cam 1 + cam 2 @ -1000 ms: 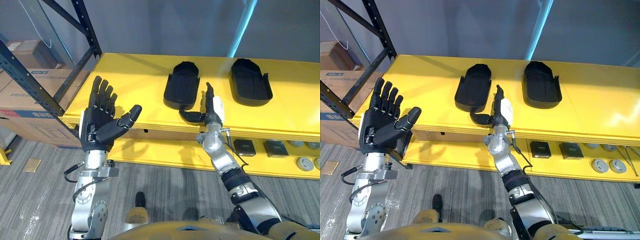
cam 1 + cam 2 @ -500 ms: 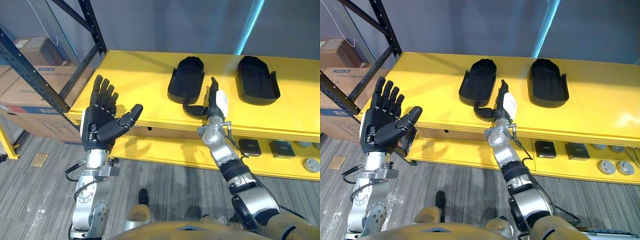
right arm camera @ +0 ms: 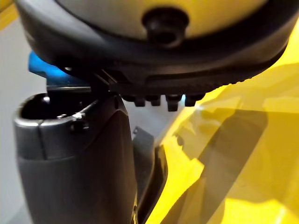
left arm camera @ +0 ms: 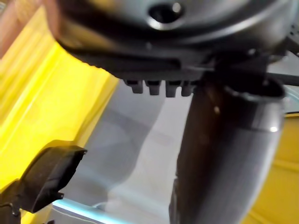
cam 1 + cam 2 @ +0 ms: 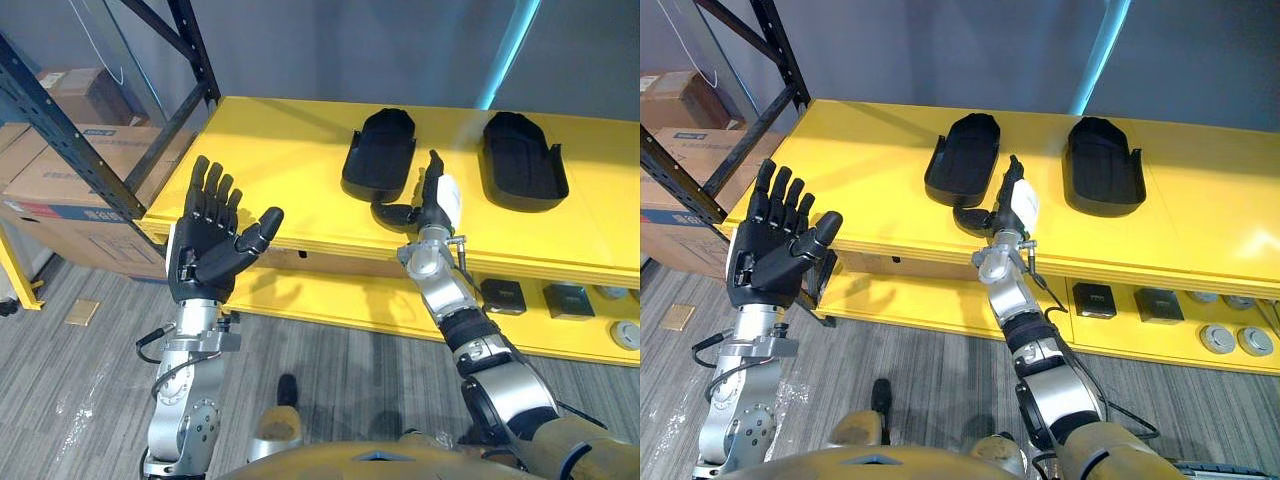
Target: Walk over and take three plastic housings, then place them on the shelf
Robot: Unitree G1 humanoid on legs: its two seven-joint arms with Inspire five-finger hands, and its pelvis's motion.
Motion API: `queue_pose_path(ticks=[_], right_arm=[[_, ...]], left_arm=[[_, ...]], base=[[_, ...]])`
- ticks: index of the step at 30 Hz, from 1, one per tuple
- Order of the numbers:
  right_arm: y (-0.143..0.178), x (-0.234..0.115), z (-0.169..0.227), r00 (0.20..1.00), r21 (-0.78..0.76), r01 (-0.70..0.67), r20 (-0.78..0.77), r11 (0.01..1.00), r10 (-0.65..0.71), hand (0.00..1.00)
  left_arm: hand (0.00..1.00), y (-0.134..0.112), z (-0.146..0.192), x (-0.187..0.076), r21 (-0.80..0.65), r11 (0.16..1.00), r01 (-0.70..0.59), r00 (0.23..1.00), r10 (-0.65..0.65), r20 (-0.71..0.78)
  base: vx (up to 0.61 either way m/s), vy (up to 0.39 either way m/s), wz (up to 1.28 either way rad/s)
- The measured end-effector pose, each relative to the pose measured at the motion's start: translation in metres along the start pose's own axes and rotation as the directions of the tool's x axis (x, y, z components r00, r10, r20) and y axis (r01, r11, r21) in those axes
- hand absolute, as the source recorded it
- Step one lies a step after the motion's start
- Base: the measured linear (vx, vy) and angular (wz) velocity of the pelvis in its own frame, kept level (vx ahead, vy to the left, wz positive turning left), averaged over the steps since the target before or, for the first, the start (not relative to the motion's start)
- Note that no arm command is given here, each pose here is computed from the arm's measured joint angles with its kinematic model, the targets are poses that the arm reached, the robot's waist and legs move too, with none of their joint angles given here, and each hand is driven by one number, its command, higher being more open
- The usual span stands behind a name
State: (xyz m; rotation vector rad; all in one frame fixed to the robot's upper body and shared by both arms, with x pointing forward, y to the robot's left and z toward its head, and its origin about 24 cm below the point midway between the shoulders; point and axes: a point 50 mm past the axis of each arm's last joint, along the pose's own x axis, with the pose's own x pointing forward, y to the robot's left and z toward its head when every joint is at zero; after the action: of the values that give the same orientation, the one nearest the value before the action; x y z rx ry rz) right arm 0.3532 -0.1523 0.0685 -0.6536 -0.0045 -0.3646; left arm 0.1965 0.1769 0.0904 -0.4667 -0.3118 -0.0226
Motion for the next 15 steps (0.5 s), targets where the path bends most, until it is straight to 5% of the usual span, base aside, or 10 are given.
queue_pose_path(ticks=[15], right_arm=[[-0.001,0.005,-0.002,0.999,0.012,0.013,-0.035,1.000,-0.013,1.00]], left_arm=[[1.00,0.003,-0.012,-0.002,-0.037,0.998,-0.043,0.997,0.041,-0.060]], base=[[0.00,-0.001,0.00]])
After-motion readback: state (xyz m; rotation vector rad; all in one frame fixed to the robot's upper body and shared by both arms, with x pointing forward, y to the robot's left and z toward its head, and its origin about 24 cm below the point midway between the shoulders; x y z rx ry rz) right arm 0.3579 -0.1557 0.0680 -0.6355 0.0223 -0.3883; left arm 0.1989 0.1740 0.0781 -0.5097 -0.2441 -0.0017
